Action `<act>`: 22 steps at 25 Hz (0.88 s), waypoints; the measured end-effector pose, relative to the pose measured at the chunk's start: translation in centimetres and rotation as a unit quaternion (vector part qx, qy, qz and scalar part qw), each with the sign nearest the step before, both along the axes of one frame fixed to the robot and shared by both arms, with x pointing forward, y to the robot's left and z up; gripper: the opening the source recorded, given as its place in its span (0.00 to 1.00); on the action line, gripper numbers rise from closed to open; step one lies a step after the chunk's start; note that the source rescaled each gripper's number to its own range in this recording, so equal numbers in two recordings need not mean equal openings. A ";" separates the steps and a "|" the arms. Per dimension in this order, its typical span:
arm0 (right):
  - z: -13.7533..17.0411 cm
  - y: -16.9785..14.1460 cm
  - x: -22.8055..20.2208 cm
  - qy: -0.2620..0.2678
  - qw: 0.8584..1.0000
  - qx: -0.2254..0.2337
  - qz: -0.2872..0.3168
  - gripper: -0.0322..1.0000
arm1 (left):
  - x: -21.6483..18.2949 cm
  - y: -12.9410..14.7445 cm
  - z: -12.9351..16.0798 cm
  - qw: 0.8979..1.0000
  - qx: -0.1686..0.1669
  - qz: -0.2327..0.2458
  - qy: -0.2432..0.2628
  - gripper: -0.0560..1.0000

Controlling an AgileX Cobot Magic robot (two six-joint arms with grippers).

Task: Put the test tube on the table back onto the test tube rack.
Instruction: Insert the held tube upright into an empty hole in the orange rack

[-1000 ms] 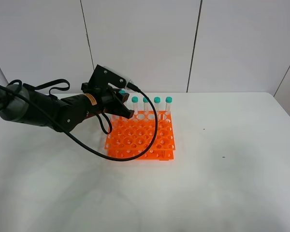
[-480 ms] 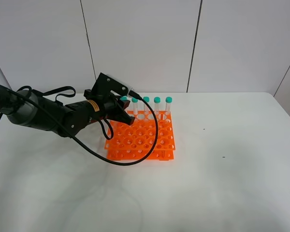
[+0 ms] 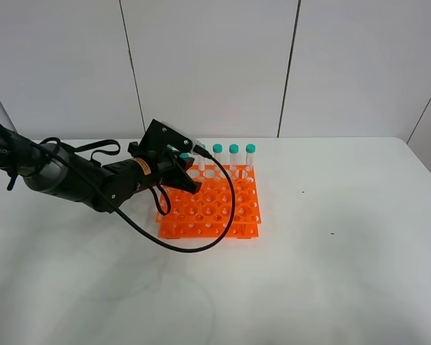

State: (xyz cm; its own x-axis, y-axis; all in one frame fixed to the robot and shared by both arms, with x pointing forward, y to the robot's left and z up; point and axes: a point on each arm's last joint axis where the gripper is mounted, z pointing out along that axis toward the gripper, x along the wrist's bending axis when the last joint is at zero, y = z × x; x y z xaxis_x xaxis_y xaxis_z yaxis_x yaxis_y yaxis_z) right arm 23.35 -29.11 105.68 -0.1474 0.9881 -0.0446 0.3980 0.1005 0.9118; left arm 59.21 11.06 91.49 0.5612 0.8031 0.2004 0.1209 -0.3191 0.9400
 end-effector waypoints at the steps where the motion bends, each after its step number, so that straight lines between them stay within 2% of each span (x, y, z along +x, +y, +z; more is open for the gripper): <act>1: 0.0 0.0 0.0 0.000 1.000 0.000 0.000 1.00 | 0.0 0.0 0.0 1.000 -0.001 0.000 -0.001 0.06; 9: 0.0 0.0 0.0 0.000 1.000 0.000 0.000 1.00 | 0.0 0.0 0.0 1.000 -0.001 0.000 -0.002 0.06; 15: 0.0 0.0 0.0 0.000 1.000 0.000 0.000 1.00 | 0.0 0.0 0.0 0.999 -0.031 0.010 0.017 0.06; 22: 0.0 0.0 0.0 0.000 1.000 0.000 0.000 1.00 | 0.0 0.0 0.0 0.999 -0.035 0.012 0.022 0.06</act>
